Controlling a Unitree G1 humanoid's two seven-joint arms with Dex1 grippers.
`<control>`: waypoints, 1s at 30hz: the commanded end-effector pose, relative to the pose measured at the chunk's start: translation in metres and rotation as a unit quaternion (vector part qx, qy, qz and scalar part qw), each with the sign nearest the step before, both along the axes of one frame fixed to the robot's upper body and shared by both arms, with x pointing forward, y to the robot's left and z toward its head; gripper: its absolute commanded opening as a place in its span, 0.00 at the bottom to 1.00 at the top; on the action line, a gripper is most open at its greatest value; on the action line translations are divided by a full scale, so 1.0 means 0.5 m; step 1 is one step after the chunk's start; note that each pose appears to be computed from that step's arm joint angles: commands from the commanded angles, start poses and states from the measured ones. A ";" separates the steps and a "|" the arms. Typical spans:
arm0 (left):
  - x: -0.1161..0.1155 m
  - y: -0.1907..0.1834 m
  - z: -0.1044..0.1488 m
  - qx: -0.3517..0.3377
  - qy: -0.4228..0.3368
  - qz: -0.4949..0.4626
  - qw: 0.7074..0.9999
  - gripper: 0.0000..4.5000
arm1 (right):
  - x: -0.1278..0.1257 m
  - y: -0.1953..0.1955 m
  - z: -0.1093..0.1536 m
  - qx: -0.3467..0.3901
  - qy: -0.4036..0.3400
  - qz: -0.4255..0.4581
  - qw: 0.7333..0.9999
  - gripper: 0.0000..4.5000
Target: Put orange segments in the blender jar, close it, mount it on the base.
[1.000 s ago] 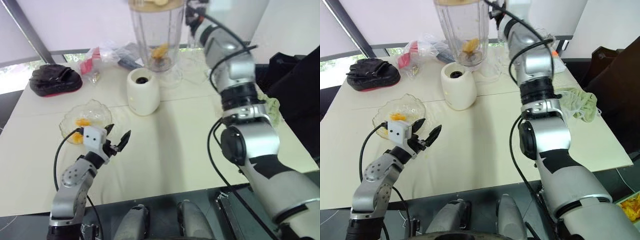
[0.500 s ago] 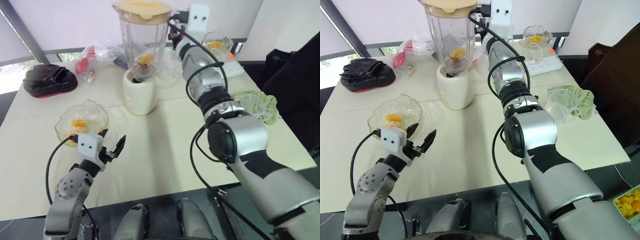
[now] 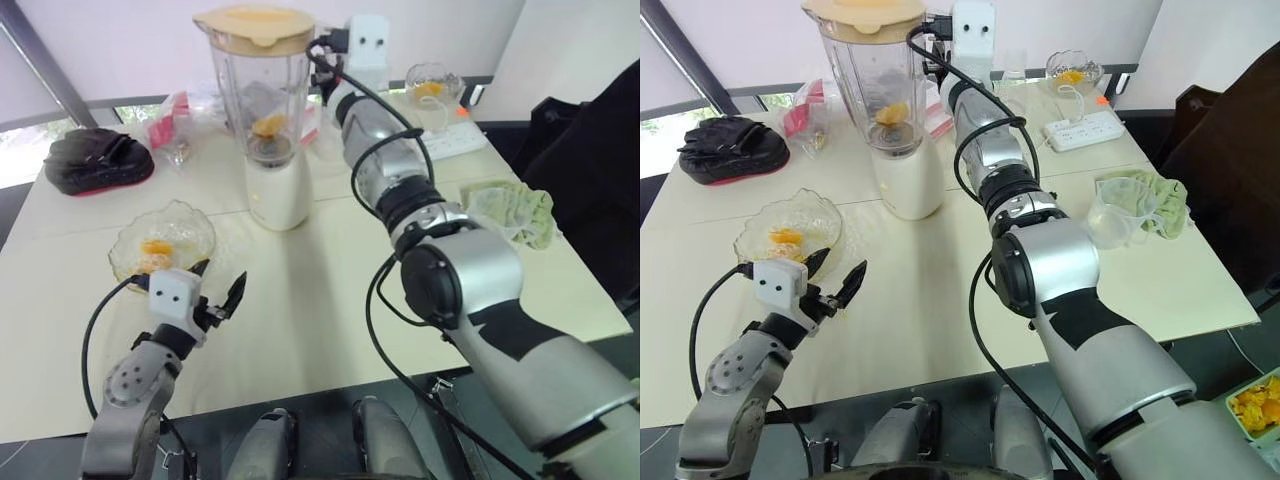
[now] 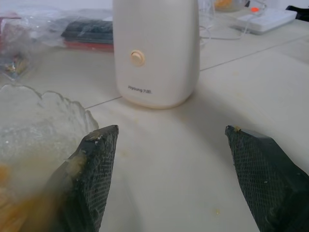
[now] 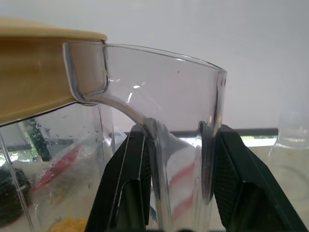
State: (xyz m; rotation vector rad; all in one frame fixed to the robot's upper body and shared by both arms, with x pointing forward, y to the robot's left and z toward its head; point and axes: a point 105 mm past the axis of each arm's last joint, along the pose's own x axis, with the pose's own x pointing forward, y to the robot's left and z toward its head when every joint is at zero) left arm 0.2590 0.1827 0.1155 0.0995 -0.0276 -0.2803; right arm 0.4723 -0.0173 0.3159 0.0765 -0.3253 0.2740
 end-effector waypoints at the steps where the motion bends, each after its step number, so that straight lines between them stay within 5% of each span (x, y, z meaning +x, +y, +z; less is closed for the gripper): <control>1: -0.008 -0.005 0.025 0.006 -0.023 0.001 1.000 0.81 | -0.024 0.008 0.082 -0.017 -0.084 -0.011 0.996 0.33; 30: -0.007 -0.015 0.020 0.004 -0.017 -0.002 1.000 0.81 | -0.026 0.005 0.057 0.054 -0.081 -0.016 0.995 0.33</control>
